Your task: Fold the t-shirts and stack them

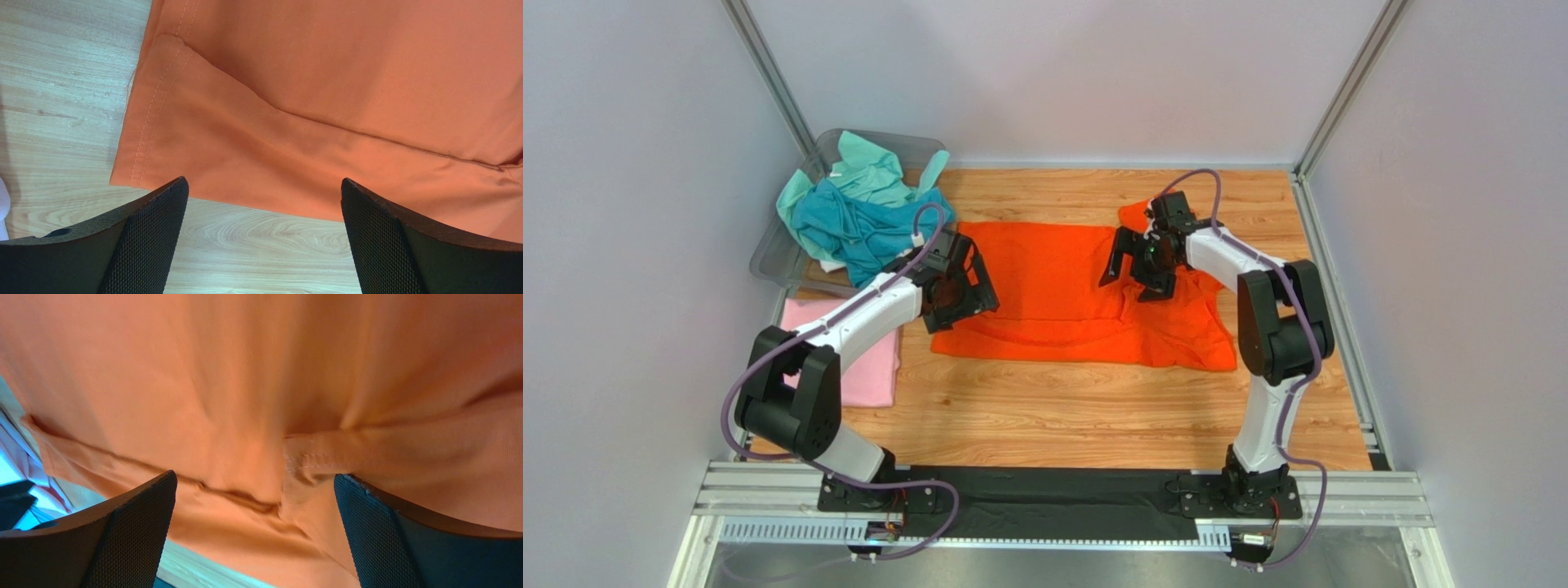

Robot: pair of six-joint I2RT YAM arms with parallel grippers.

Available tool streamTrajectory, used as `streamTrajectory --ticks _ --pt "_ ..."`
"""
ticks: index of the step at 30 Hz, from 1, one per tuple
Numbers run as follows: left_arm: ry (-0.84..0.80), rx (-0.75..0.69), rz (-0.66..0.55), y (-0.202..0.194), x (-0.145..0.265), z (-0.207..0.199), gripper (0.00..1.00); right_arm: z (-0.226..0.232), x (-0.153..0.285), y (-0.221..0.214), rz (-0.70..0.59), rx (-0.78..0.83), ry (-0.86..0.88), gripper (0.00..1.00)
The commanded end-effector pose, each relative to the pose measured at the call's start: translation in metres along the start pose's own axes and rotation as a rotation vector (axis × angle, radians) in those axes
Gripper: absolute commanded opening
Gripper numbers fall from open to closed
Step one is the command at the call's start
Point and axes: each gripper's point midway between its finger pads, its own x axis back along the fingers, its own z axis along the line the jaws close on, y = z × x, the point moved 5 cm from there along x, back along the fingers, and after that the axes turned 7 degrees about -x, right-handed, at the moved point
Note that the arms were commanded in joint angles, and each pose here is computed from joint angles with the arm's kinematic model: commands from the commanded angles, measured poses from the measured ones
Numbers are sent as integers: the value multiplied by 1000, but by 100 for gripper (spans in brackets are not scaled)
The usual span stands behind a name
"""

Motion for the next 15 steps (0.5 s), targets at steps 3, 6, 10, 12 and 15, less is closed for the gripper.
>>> streamTrajectory --ticks 3,6,10,12,15 --pt "-9 -24 -20 10 1 -5 100 28 12 41 -126 3 26 100" --pt "-11 -21 -24 11 2 -5 100 29 23 41 -149 -12 20 100" --pt "-17 -31 -18 12 0 -7 100 17 39 31 -165 -19 -18 100" --pt "-26 -39 -23 14 -1 -9 100 1 50 18 -170 -32 -54 100" --pt "-30 -51 -24 17 -8 -12 100 -37 64 -2 -185 -93 -130 100"
